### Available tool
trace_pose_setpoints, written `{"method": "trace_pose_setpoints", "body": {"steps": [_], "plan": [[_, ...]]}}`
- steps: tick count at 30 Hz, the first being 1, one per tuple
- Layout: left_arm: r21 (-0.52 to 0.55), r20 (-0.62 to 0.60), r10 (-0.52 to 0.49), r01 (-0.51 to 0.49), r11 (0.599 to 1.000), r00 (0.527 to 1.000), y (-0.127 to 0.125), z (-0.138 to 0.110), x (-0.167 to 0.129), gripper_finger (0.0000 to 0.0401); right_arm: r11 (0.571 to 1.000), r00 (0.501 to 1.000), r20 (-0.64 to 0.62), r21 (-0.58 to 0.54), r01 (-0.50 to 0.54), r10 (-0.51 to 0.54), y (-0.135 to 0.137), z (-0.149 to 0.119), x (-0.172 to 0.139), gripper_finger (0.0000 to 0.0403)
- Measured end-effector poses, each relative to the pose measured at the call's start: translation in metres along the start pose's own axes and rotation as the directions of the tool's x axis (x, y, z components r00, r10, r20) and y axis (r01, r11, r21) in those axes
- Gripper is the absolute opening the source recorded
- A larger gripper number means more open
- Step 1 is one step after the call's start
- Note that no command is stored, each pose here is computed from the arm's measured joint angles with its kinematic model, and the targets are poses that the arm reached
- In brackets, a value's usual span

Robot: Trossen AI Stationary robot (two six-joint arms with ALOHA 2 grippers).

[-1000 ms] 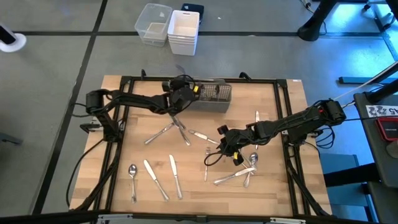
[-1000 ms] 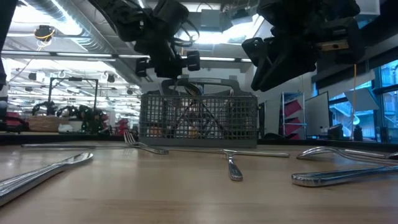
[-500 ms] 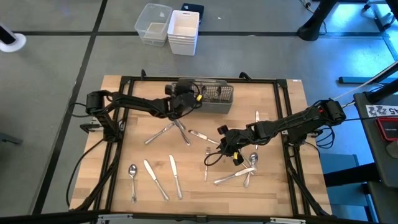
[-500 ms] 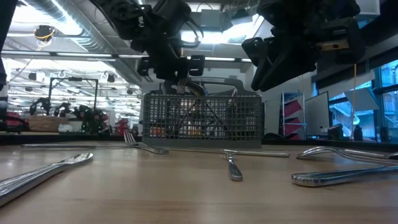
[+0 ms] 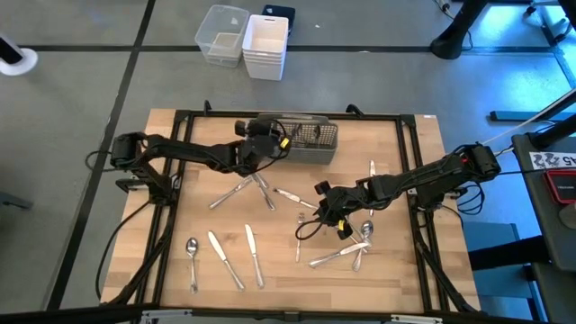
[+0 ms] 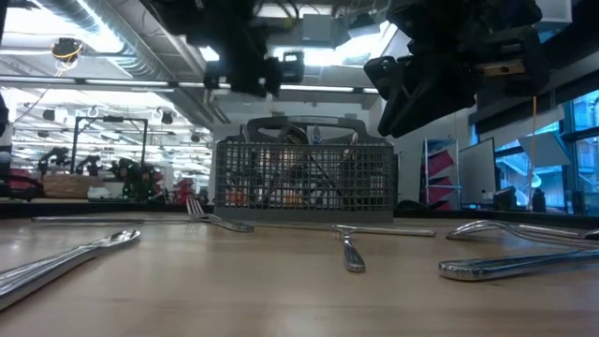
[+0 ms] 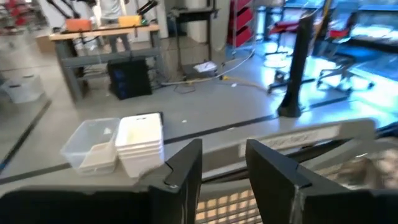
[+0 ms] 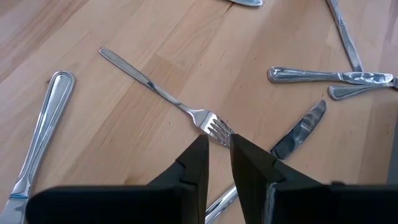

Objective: Sort silverware
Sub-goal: Put the silver fork into the gray silverware organizer

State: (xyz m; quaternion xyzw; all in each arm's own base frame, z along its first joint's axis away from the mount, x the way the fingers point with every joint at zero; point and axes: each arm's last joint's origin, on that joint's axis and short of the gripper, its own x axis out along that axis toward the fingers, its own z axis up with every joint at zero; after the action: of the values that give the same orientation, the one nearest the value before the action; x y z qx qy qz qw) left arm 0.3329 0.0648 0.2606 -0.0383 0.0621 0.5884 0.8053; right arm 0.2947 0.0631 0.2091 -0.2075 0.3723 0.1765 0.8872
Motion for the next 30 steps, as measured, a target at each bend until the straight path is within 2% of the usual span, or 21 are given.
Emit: {"method": "trace_pose_setpoints", "body": {"steps": [5, 8, 12, 16, 20, 24, 30], "plan": [[-0.016, 0.033, -0.067, 0.068, 0.998, 0.997, 0.004, 0.021, -0.026, 0.0116, 1.000, 1.000, 0.004, -0.006, 0.001, -0.001, 0.000, 0.000, 0.000, 0.0069], [-0.024, 0.035, -0.167, 0.168, 0.986, 0.985, 0.005, 0.031, -0.047, 0.0115, 0.999, 1.000, 0.008, -0.039, 0.003, -0.003, 0.000, 0.001, 0.000, 0.0069], [-0.018, -0.047, -0.368, 0.367, 0.930, 0.929, 0.010, 0.035, -0.075, 0.0115, 0.997, 0.999, 0.050, -0.070, 0.021, -0.017, -0.002, 0.005, 0.000, 0.0069], [-0.066, -0.172, -0.494, 0.491, 0.869, 0.852, 0.017, 0.029, -0.100, 0.0115, 0.979, 0.993, 0.102, -0.203, -0.030, 0.052, 0.000, 0.008, 0.001, 0.0069], [-0.085, -0.270, -0.518, 0.516, 0.852, 0.811, 0.020, 0.017, -0.119, 0.0115, 0.945, 0.983, 0.138, -0.317, -0.075, 0.124, 0.002, 0.008, 0.014, 0.0069], [-0.115, -0.333, -0.516, 0.509, 0.853, 0.790, 0.022, 0.006, -0.133, 0.0115, 0.915, 0.982, 0.129, -0.397, -0.076, 0.137, 0.003, 0.004, 0.034, 0.0069], [-0.164, -0.351, -0.543, 0.521, 0.838, 0.763, 0.022, 0.002, -0.148, 0.0115, 0.905, 0.984, 0.093, -0.415, -0.099, 0.151, 0.002, 0.006, 0.062, 0.0069]]}}
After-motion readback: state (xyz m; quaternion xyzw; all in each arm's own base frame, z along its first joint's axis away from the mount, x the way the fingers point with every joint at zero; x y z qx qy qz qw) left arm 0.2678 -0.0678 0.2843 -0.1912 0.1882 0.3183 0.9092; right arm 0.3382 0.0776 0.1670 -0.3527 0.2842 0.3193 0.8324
